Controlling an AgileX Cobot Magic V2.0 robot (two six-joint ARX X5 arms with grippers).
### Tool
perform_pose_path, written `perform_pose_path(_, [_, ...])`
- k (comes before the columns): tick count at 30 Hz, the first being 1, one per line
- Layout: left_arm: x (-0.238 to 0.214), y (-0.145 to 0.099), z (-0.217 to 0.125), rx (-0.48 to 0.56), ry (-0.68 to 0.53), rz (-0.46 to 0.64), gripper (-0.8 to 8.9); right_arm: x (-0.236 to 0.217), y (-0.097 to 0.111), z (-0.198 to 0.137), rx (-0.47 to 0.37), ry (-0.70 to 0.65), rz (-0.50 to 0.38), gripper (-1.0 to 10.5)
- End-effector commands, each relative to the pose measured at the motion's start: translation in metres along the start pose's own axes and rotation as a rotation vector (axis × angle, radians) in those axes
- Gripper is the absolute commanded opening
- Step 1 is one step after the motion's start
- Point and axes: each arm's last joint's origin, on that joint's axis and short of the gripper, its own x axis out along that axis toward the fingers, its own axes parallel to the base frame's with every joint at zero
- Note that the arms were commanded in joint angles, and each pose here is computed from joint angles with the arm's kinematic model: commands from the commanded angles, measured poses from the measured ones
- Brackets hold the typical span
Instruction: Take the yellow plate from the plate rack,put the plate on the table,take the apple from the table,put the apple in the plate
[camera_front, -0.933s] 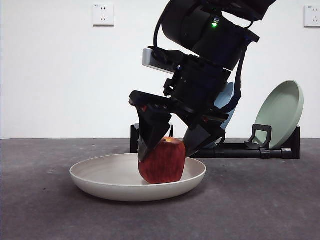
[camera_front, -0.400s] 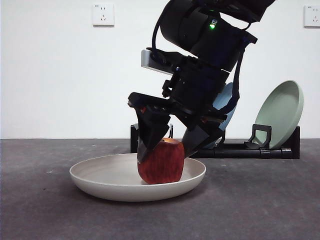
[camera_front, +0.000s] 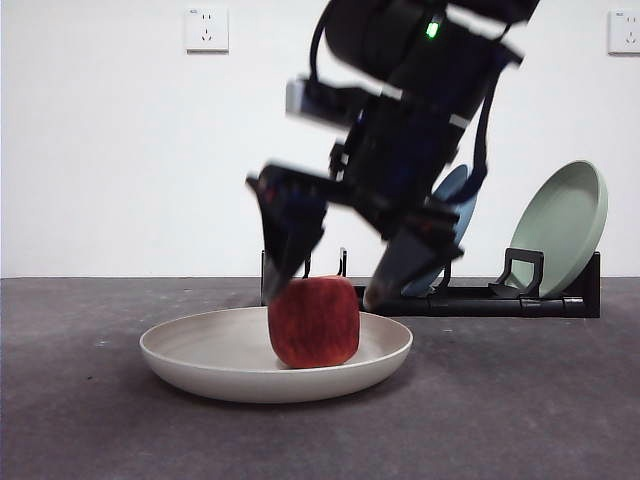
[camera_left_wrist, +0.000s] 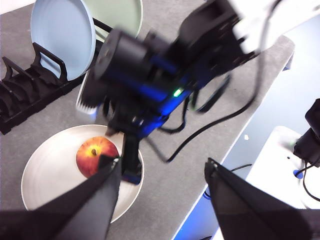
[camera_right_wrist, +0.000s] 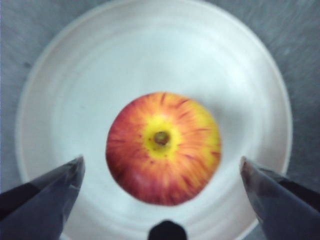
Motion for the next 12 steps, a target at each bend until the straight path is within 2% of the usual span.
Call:
perform_pose_path(1, [-0.001,0.0,0.0,0.005,0.004,0.004,2.83,-0.025,0.002,0.002,-0.007,-0.036,0.002,5.7])
perform_pose_path(6, [-0.001,0.0,-0.003,0.012,0.031,0.009,2.83,-0.079,0.004,-0.006,-0.007,-0.029,0.006,5.7])
perform_pose_path(12, [-0.001,0.001,-0.008,0.02,0.079,0.017,2.83,-0.152,0.005,-0.035,-0.005,0.007,0.01,5.6])
